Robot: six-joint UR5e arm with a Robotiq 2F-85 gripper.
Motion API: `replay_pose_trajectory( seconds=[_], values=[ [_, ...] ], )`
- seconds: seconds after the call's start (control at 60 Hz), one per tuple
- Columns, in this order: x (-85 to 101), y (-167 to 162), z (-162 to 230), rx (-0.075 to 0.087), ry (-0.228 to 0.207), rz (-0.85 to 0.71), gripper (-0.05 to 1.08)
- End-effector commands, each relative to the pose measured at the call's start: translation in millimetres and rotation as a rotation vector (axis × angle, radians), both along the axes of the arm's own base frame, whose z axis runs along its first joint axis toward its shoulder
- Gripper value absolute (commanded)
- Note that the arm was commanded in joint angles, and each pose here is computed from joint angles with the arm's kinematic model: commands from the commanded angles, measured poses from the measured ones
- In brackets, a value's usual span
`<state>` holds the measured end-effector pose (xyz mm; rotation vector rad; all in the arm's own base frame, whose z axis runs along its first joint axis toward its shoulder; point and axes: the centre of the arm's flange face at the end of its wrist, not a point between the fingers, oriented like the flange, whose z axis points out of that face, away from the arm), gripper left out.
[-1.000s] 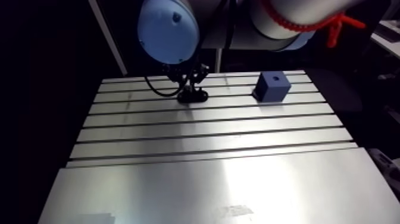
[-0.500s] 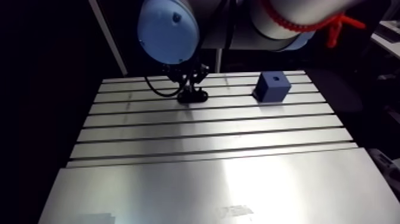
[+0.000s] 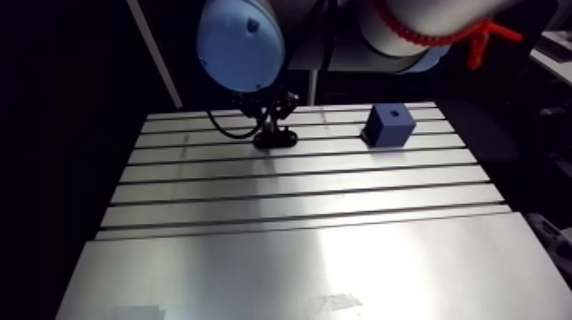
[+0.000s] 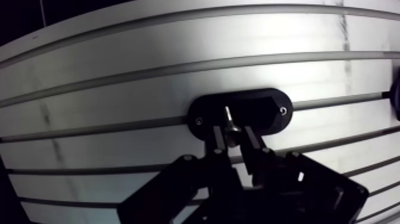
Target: Pick up the M10 bolt and insert it into the hex recess until seated.
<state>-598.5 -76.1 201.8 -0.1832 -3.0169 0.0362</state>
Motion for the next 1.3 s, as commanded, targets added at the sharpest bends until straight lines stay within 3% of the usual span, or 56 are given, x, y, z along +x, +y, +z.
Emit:
replay_pose_trajectory(
  seconds=[0.017, 0.5, 0.7, 0.767, 0.833, 1.117, 1.3],
  values=[
    [1.3, 0, 0, -0.001, 0.0, 0.001, 0.76],
    [3.3, -1, 16, 0.003, 0.025, 0.004, 0.78],
    [4.9, -1, 33, 0.007, 0.056, 0.009, 0.79],
    [4.0, -1, 45, 0.015, 0.103, 0.016, 0.79],
    [4.1, -1, 51, 0.017, 0.122, 0.016, 0.79],
    [4.2, 0, 77, 0.021, 0.162, 0.039, 0.84],
    [2.6, 3, 84, 0.024, 0.161, 0.058, 0.85]
  ],
)
